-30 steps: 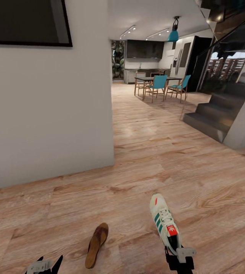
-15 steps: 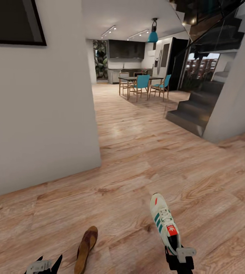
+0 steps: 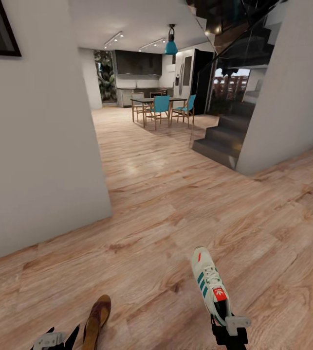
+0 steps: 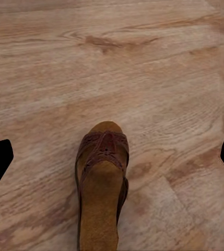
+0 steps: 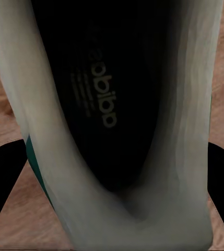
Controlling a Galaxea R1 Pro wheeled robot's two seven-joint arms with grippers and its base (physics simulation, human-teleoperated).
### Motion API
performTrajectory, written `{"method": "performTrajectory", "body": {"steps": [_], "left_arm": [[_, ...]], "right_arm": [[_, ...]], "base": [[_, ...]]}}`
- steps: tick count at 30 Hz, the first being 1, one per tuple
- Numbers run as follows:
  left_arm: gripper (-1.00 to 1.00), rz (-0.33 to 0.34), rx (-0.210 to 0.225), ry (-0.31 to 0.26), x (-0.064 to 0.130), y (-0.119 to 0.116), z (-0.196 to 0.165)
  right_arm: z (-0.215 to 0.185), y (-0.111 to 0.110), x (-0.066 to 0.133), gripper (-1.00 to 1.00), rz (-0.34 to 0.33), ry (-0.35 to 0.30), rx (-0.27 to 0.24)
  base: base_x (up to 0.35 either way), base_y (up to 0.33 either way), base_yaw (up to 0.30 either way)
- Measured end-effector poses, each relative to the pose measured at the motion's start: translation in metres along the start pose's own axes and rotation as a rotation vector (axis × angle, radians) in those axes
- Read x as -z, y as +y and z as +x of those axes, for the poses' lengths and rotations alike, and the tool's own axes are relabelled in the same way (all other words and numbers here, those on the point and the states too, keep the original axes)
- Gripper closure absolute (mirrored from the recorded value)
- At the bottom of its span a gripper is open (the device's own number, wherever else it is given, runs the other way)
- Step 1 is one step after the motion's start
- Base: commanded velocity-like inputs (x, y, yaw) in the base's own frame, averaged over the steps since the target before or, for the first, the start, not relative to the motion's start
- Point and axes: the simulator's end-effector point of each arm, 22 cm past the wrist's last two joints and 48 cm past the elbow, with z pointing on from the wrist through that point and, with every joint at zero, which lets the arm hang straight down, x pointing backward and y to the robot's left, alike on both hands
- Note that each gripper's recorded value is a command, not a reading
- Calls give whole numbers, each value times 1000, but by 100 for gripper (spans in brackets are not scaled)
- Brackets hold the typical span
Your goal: Pick up the two gym shoes and the two sandals from the corridor floor and place them onto the hallstand (shoe rack) in the corridor, making sure they are on the rack and not on the floor. Arrange them so the two gym shoes are next to each other and the two sandals are next to each other.
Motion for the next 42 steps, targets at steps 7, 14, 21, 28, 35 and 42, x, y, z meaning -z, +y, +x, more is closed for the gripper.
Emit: {"method": "performTrajectory", "body": {"steps": [7, 14, 21, 28, 35, 42], "left_arm": [[-100, 0, 0, 0, 0, 0, 0], [-100, -1, 0, 0, 0, 1, 0], [-100, -1, -1, 0, 0, 1, 0], [-100, -1, -1, -1, 0, 1, -1], [-100, -1, -1, -2, 0, 1, -1], [-100, -1, -2, -2, 0, 1, -1]], "right_arm": [[0, 0, 0, 100, 0, 0, 0], [0, 0, 0, 100, 0, 0, -1], [0, 0, 0, 100, 0, 0, 0], [0, 0, 0, 100, 0, 0, -1], [0, -1, 0, 100, 0, 0, 0], [0, -1, 0, 100, 0, 0, 0]], "base": [[-2, 0, -260], [-177, 82, -100], [-140, 103, -10], [-17, 13, -1], [-2, 62, 0], [0, 61, 0]]}}
